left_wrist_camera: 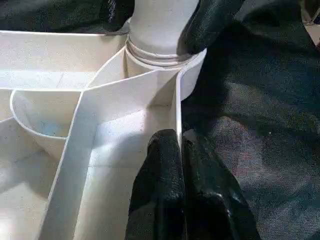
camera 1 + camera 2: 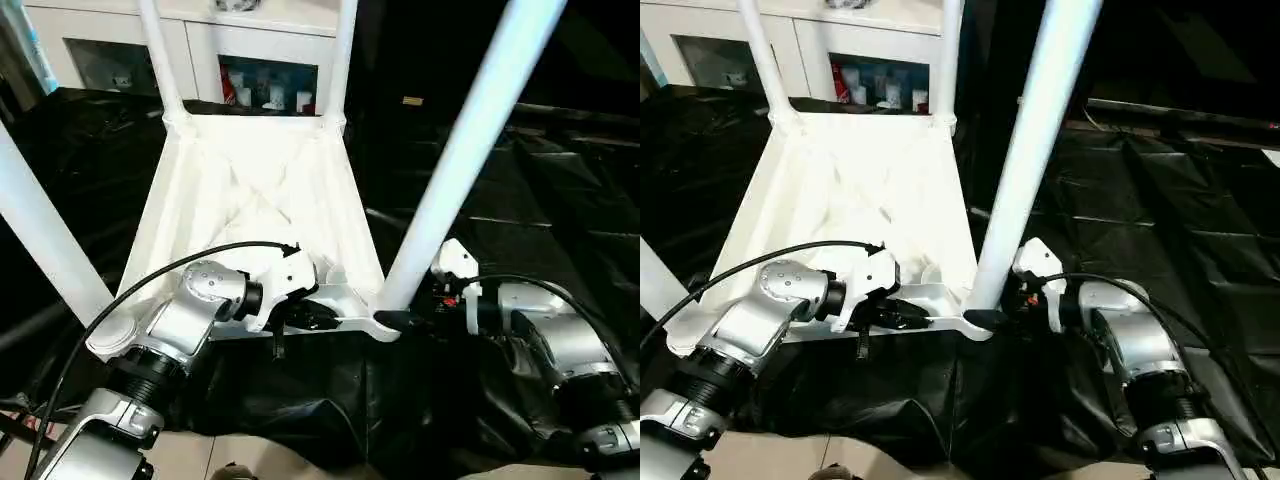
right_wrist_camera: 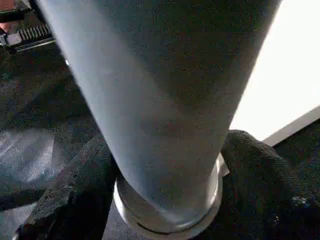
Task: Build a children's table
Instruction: Rotate leg to tighten
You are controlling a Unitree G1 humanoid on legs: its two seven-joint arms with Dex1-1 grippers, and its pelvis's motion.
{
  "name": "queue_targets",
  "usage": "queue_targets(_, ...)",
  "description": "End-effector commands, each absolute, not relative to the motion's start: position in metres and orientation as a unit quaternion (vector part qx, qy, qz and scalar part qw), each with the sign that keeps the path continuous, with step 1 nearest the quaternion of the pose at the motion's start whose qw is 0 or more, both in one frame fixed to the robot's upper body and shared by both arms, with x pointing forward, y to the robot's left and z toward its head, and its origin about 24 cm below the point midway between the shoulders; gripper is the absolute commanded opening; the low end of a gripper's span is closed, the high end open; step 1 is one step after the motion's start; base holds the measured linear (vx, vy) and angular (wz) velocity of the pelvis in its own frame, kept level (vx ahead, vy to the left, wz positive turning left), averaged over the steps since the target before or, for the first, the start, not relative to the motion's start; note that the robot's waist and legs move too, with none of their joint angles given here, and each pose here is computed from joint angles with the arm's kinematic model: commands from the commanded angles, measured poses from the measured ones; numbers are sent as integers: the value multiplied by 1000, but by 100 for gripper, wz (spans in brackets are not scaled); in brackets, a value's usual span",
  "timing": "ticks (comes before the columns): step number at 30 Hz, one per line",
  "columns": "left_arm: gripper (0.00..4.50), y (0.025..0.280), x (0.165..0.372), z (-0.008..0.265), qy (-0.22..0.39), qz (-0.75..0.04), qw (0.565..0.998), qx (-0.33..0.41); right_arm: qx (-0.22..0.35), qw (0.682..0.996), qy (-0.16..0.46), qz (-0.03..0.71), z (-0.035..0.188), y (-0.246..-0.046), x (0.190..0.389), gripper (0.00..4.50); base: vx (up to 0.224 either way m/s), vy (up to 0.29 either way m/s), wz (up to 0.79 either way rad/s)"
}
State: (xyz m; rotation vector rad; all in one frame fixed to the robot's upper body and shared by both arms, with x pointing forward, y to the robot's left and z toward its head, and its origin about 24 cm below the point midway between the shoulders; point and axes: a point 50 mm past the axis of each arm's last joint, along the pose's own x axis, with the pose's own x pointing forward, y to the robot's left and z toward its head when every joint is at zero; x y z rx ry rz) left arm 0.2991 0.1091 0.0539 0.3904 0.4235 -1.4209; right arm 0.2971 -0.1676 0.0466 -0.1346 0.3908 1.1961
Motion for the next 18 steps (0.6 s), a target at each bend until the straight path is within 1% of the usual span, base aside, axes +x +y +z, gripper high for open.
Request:
queue_targets(1,0,100,296,62,168,-666,706,176,-70,812,183,550,48,-169,301,299,0,0,0)
queue_targets(4,0,101,297,62,169,-664,706,177,-64,811,180,553,48,-165,303,269,0,0,0)
queue_targets(8,0,102,298,62,171,-659,711,178,-61,811,177,555,47,-162,302,258,0,0,0)
queue_targets(9,0,102,301,62,171,-646,722,179,-57,813,173,552,46,-161,302,257,0,0,0)
queue_targets(10,0,101,308,63,168,-618,748,173,-52,826,165,536,43,-158,303,257,0,0,0)
queue_targets(12,0,100,310,63,166,-611,755,170,-51,831,164,530,42,-157,303,256,0,0,0)
queue_targets(13,0,96,317,66,158,-587,778,160,-37,861,166,480,36,-153,310,253,0,0,0)
queue_targets(14,0,94,318,67,156,-579,784,158,-32,870,167,463,34,-152,312,253,0,0,0)
queue_targets(15,0,89,323,69,151,-559,801,151,-17,894,170,415,28,-147,317,252,0,0,0)
queue_targets(17,0,81,327,71,148,-542,814,148,0,911,173,375,23,-140,320,251,0,0,0)
queue_targets(18,0,79,328,72,147,-539,816,147,4,914,174,367,22,-139,321,251,0,0,0)
